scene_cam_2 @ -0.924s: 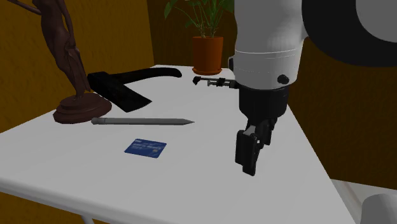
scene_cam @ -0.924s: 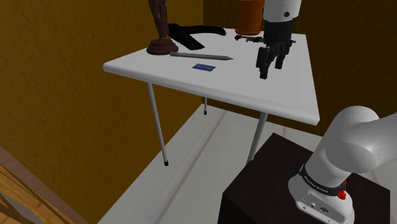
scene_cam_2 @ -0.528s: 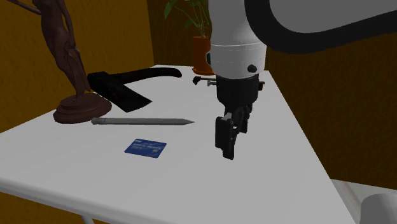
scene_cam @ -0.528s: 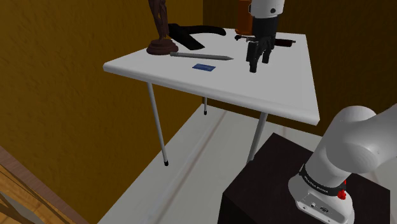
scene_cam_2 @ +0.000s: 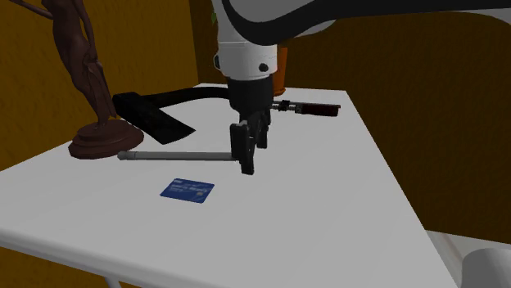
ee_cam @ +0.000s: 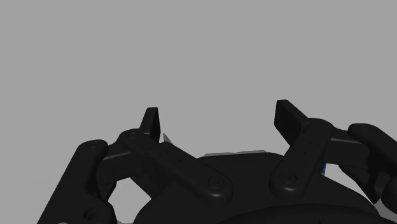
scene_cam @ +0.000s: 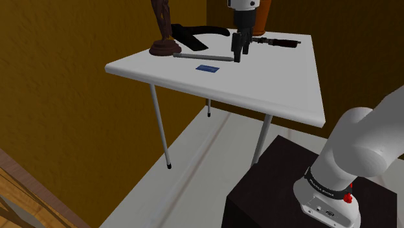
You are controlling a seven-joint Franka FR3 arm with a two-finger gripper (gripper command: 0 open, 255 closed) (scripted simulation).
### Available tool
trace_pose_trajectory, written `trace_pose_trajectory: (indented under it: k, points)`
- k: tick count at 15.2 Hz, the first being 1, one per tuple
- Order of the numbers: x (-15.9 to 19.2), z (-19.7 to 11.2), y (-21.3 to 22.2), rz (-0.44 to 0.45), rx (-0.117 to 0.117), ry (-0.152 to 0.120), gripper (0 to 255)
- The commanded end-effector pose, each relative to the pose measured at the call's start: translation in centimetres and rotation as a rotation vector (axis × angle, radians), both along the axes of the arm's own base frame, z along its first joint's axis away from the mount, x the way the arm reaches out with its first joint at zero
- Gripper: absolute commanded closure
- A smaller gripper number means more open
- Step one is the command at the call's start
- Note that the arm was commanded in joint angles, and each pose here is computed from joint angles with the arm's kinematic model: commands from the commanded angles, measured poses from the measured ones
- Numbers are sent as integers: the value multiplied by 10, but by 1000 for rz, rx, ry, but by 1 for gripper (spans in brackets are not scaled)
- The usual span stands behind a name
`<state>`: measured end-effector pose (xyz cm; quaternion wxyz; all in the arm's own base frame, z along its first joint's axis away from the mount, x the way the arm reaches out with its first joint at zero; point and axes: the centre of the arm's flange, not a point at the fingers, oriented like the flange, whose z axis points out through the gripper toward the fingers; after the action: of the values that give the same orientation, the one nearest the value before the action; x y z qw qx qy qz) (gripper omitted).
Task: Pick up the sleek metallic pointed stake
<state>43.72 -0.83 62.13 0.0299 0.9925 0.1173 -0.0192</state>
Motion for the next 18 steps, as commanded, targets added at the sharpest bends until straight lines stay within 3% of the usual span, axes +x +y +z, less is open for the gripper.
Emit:
trace_pose_trajectory:
  k: [1, 10, 18]
  points:
    - [23, 2, -1, 58, 8, -4, 0]
    - [130, 16, 11, 295, 44, -19, 0]
    - [130, -24, 11, 295, 44, -19, 0]
